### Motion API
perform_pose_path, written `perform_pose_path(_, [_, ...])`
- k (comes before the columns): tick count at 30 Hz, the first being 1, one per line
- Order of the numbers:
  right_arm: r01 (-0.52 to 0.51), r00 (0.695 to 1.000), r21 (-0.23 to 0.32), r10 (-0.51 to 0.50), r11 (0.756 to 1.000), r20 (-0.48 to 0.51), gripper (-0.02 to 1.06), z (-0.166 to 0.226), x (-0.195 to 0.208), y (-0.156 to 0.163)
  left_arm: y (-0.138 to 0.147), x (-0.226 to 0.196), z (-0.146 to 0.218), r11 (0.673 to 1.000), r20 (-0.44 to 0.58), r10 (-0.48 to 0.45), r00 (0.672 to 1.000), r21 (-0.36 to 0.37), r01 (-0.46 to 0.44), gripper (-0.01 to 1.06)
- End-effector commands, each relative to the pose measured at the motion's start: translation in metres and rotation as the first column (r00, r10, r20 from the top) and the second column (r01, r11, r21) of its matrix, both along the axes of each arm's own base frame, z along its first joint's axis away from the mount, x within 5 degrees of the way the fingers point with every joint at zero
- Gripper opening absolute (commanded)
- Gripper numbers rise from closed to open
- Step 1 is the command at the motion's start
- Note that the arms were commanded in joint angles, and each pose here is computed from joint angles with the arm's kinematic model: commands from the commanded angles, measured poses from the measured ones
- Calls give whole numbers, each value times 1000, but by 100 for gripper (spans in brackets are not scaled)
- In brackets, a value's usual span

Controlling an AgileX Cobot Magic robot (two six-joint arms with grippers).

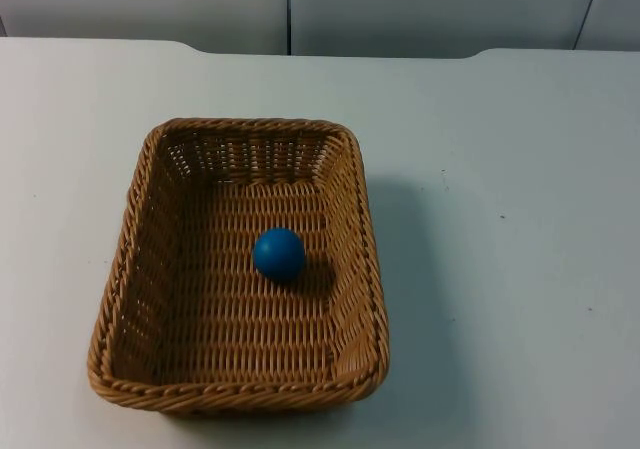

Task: Pick up the basket with the left hand and place the ball into the basket with the right hand.

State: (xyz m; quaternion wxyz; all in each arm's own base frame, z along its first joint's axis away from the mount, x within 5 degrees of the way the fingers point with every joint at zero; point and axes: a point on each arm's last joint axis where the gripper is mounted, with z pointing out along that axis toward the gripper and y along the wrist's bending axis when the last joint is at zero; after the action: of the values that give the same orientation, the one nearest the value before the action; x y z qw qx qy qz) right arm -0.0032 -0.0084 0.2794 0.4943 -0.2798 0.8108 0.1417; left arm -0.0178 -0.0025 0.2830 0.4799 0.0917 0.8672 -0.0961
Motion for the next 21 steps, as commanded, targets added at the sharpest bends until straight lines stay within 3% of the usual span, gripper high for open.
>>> perform_pose_path(1, [-6, 1000, 9, 6, 1000, 4, 105, -1, 1, 1, -1, 0, 0, 1000, 16, 0, 1000, -16, 0, 105])
perform_pose_path(8, [55, 998, 9, -55, 998, 4, 105, -1, 0, 1, 2, 4, 4, 1000, 77, 27, 997, 5, -28, 105])
perform_pose_path(12, [215, 977, 9, -215, 977, 4, 105, -1, -1, 2, 3, 4, 4, 999, 75, 33, 997, 15, -34, 105])
perform_pose_path(13, [215, 977, 9, -215, 977, 4, 105, -1, -1, 2, 3, 4, 4, 999, 75, 33, 997, 15, -34, 105])
perform_pose_path(17, [379, 925, 10, -379, 925, 5, 105, -1, -2, 3, 4, 4, 4, 999, 76, 35, 997, 17, -36, 105])
perform_pose_path(18, [379, 925, 10, -379, 925, 5, 105, -1, -2, 3, 4, 4, 4, 999, 76, 35, 997, 17, -36, 105])
perform_pose_path(21, [489, 872, 10, -489, 872, 5, 105, -1, -3, 3, 4, 4, 4, 999, 76, 35, 997, 17, -36, 105])
